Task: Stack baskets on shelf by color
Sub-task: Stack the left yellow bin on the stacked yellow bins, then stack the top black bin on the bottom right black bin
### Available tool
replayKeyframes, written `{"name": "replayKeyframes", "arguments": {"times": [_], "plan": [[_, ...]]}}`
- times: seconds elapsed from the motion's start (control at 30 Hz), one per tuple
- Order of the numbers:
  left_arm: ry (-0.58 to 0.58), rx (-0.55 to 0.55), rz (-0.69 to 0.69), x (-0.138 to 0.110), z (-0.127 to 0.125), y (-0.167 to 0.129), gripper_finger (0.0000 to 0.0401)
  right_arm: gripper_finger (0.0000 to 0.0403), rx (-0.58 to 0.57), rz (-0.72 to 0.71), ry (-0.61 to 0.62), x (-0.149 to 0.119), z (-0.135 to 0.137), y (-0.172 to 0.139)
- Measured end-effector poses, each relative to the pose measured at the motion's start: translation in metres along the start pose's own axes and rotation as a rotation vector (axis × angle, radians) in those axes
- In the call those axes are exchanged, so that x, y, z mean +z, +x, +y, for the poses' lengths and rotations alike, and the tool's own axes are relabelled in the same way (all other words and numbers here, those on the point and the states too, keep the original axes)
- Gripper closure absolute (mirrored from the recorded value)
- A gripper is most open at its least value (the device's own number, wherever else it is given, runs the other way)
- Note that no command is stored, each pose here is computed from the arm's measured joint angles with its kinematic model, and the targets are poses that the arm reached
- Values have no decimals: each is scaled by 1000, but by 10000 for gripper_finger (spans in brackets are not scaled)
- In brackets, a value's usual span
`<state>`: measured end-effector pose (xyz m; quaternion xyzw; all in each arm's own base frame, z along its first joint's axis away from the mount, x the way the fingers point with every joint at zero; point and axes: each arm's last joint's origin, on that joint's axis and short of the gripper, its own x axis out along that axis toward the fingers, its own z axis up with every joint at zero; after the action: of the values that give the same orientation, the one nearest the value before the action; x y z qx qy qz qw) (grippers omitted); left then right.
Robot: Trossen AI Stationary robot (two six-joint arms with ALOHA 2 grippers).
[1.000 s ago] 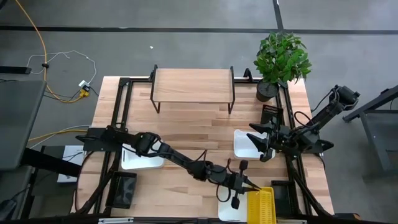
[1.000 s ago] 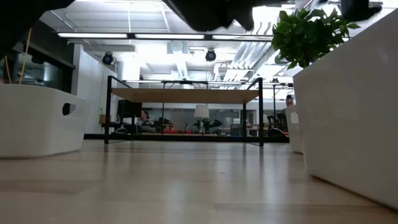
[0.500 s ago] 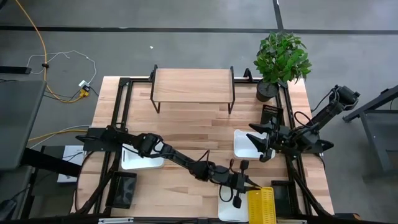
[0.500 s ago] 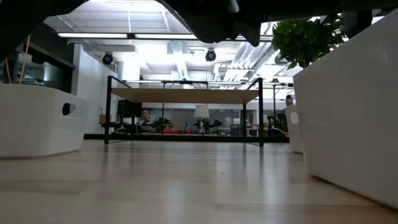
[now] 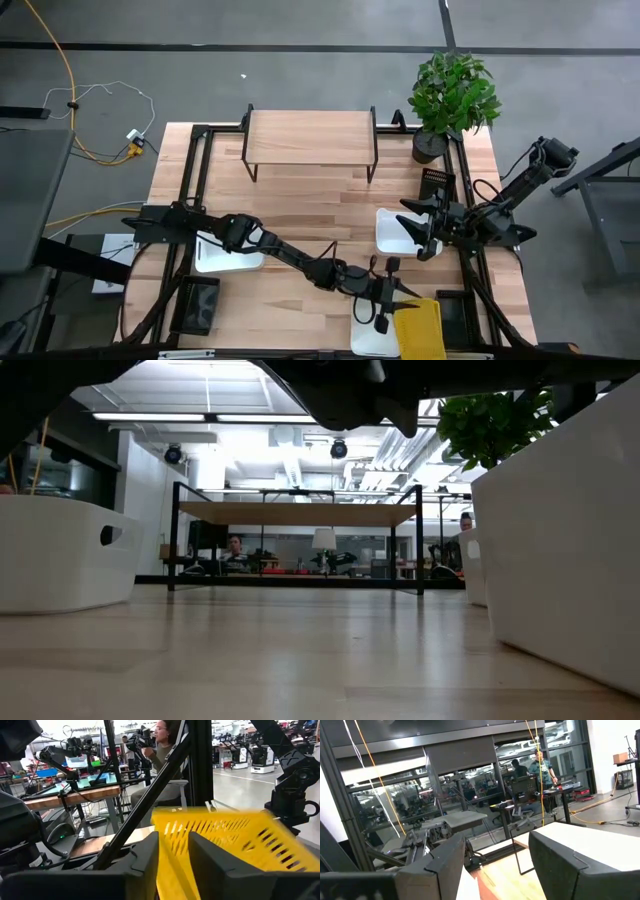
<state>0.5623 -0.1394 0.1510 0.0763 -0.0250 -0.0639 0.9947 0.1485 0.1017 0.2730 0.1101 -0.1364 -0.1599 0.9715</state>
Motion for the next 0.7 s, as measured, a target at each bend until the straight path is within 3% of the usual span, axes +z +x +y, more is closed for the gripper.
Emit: {"name": "replayKeyframes", "arguments": {"times": [0.27,0.4,0.53,0.7], "plan": [[2,-11,15,0,0,0,251,194,-1,0,0,0,0,0],[26,-51,112,7,-1,-2,239,194,-1,1,-1,0,0,0],[57,-129,283,34,3,-12,238,194,-1,1,-2,0,0,0],[59,-216,465,85,13,-39,240,194,-1,3,-5,-1,0,0]]}}
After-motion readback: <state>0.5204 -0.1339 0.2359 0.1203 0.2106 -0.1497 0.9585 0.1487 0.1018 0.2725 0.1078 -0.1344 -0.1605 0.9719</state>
